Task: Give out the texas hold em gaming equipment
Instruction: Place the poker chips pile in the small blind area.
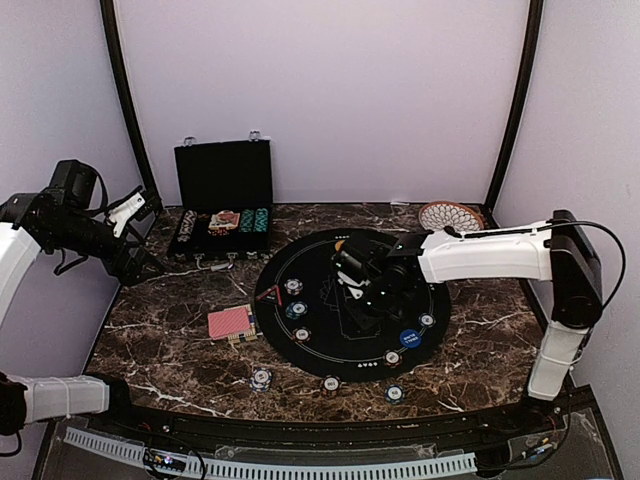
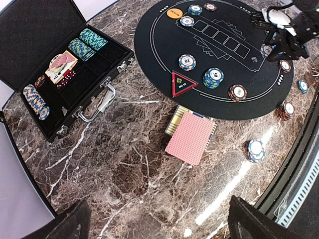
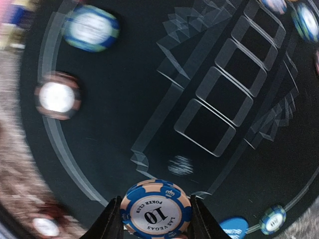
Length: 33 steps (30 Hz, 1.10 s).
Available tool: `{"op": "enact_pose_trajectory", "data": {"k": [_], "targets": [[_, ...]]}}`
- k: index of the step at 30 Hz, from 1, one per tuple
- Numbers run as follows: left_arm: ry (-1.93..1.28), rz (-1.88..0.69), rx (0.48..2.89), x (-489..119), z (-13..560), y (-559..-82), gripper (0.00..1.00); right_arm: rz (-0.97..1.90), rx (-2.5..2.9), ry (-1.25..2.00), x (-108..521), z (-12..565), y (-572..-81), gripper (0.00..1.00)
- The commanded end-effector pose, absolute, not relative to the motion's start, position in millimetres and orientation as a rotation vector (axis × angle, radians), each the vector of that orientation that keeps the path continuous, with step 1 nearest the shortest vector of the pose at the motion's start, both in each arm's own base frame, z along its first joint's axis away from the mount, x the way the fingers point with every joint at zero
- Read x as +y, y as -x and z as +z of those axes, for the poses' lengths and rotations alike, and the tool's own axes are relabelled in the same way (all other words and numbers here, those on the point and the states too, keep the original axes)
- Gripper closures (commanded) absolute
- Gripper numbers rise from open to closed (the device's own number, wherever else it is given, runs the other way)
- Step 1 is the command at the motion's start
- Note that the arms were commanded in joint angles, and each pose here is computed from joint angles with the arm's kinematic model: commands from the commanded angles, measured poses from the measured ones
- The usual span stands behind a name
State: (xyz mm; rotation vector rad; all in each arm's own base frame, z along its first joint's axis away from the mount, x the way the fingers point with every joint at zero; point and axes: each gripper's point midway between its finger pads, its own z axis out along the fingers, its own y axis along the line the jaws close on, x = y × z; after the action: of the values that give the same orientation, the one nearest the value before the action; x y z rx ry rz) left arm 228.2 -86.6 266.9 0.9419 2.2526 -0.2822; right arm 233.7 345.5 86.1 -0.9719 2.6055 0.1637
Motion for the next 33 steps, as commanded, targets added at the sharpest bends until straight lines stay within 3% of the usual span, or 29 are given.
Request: {"op": "enact_pose_trajectory", "data": {"k": [1, 24, 27, 29, 30, 33], "targets": [[-0.974, -0.300, 2.229, -91.6, 265.3, -230.5, 0.01, 0.117, 2.622, 0.792, 314.6, 80.2, -251.0, 0.96], [-1.103, -0.381, 2.308, -106.9, 218.9, -229.1, 0.01, 0.038, 2.749, 0.764, 282.2, 21.9, -241.5, 0.95], [-1.132, -0.391, 2.318, -110.5, 209.8, -227.7, 0.01, 0.023, 2.766, 0.766, 278.7, 16.7, -239.9, 0.88], [-1.156, -0.394, 2.323, -112.7, 201.8, -227.3, 0.01, 0.016, 2.772, 0.765, 276.8, 15.5, -239.2, 0.71], [-1.171, -0.400, 2.331, -114.2, 195.9, -225.0, 0.01, 0.013, 2.773, 0.765, 276.2, 15.6, -239.4, 0.57], [-1.213, -0.403, 2.337, -117.9, 182.6, -225.3, 0.01, 0.023, 2.768, 0.752, 278.0, 21.3, -241.5, 0.40]]}}
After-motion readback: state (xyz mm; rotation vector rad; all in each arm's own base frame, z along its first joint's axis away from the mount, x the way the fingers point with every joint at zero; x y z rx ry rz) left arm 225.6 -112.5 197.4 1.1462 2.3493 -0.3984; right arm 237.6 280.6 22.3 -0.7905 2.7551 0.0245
